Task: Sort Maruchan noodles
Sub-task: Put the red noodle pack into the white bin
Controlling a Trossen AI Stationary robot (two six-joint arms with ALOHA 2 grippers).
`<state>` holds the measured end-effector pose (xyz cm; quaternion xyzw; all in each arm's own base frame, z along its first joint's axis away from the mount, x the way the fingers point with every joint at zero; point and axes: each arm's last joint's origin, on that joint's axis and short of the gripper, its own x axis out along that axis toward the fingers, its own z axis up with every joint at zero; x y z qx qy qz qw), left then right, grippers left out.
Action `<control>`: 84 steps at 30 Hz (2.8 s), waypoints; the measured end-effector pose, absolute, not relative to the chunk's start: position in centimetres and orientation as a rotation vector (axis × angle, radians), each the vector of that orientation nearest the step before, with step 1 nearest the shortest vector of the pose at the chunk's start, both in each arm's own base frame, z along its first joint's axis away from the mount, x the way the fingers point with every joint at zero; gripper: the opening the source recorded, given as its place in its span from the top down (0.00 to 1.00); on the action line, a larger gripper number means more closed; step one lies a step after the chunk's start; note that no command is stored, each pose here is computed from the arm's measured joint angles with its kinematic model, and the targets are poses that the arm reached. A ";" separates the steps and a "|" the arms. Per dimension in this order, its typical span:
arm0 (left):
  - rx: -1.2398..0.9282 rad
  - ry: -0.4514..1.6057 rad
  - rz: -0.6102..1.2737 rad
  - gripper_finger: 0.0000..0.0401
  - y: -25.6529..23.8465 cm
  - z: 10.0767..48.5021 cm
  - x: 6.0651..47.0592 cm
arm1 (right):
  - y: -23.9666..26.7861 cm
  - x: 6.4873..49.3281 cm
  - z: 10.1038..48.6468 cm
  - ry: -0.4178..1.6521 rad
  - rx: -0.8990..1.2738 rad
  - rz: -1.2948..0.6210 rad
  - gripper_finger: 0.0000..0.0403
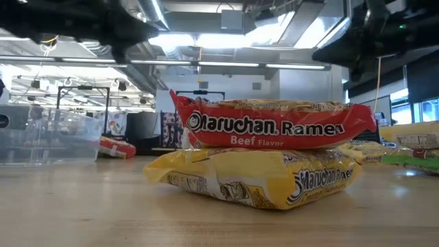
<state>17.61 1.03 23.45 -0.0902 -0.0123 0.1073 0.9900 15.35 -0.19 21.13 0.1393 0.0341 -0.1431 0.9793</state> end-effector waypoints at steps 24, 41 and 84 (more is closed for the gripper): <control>-0.207 0.377 0.222 0.96 -0.1 17.4 25.8 | 0.0 21.0 15.4 0.366 0.679 -0.352 0.38; -0.286 0.475 0.322 0.96 2.0 12.2 27.5 | 0.3 24.7 11.3 0.389 0.845 -0.339 0.38; -0.156 0.383 0.139 0.96 0.7 14.3 29.6 | 0.8 30.4 13.4 0.401 0.320 -0.095 0.83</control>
